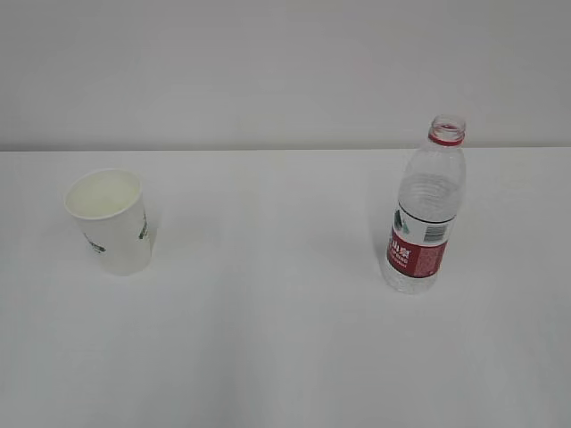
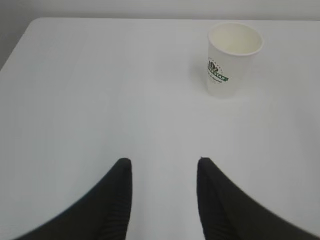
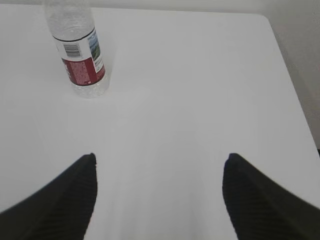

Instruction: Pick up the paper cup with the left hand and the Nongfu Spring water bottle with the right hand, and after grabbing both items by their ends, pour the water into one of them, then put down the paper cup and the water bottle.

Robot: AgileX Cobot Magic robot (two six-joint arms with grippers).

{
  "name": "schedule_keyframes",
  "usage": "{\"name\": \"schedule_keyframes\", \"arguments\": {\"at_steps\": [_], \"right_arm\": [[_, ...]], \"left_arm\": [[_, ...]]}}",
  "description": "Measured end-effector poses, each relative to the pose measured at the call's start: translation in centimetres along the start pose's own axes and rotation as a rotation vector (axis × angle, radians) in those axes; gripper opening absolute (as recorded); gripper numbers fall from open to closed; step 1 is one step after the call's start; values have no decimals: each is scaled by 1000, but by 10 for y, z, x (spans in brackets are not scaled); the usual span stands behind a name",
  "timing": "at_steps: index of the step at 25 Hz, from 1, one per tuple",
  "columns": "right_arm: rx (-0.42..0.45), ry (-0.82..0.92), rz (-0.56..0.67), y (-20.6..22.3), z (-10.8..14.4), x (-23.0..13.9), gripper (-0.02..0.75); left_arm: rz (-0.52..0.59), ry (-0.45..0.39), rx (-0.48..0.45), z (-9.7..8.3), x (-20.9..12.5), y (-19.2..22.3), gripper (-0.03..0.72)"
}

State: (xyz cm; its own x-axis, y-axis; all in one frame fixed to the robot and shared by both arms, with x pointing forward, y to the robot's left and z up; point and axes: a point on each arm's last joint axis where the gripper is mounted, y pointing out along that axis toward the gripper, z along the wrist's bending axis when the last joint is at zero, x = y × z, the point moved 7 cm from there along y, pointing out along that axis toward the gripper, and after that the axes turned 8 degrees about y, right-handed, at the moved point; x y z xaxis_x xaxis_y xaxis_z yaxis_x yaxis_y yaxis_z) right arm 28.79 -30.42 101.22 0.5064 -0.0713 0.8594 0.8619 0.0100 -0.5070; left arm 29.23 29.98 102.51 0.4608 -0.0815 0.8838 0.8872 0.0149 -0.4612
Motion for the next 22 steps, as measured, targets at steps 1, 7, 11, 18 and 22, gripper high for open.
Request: {"name": "schedule_keyframes", "arguments": {"at_steps": [1,7,11,18,22], "right_arm": [[2,1,-16,-3,0,4,587],[9,2,-71,-13,2,22,587],[10,0,-69,-9,4,38,587],[22,-3,-113,3,9,65,587],[52,11,-151,11,15,80,587]], "left_arm": [[-18,-2,-2,0,3,-1,313],[-155,-11,-3,0,30,-7,307],[-99,-28,-31,-3,31,3,306],[-61,-49,-52,-4,41,20,304],[-63,-86,-87,-9,49,28,298]]}}
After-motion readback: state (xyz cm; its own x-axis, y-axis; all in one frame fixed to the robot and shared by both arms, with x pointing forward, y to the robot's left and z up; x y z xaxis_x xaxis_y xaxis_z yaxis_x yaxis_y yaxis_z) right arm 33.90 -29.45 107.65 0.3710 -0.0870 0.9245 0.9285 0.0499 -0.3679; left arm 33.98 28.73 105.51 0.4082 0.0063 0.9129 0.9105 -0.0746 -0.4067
